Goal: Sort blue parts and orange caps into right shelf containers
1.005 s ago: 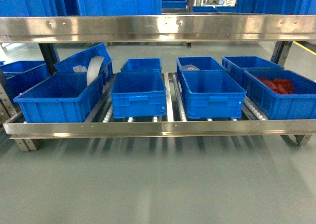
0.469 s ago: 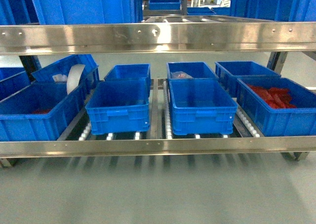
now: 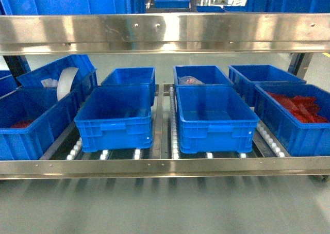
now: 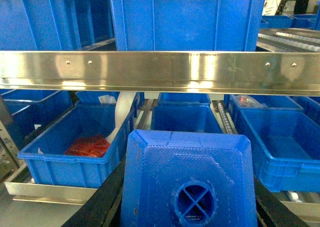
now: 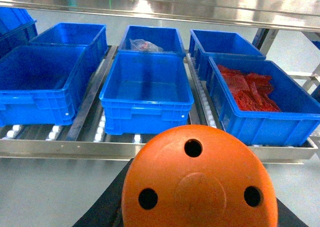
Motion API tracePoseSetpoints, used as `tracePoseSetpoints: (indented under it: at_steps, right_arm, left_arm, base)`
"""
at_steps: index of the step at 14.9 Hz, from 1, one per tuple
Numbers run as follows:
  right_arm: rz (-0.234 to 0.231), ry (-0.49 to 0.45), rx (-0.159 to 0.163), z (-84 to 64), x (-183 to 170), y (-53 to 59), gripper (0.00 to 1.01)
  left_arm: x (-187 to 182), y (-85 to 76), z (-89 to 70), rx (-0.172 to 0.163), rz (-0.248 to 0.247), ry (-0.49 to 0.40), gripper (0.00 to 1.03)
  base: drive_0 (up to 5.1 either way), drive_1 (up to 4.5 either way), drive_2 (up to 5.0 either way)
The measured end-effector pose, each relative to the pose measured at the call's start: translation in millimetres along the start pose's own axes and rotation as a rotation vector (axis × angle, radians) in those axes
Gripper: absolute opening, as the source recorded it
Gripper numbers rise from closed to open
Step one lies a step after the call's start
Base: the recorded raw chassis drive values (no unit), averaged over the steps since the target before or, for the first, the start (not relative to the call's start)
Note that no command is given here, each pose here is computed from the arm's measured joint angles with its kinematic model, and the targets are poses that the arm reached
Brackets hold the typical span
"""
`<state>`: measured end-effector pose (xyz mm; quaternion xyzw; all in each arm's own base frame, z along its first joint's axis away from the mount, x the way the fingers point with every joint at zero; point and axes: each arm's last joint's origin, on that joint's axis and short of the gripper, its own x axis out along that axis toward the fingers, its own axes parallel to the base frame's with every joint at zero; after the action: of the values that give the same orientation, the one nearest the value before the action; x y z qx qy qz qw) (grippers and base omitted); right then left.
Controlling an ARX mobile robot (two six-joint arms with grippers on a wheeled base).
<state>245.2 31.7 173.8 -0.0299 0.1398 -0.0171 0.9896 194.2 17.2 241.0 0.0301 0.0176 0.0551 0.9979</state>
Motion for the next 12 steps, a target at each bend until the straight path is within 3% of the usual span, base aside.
tracePoseSetpoints:
  at_steps: [10, 12]
  right_arm:
    - [0.000, 0.006, -0.001, -0.5, 0.0, 0.0, 0.44]
    - [0.000, -0.006, 0.002, 1.1, 0.2, -0.1, 0.44]
  left_arm:
    - [0.1, 0.2, -0.3, 0.000, 0.002, 0.003, 0.44]
    - [0.1, 0.2, -0.3, 0.000, 0.003, 0.002, 0.44]
  base:
    - [0.1, 4.05, -3.9]
    - [0.1, 1.72, -1.5]
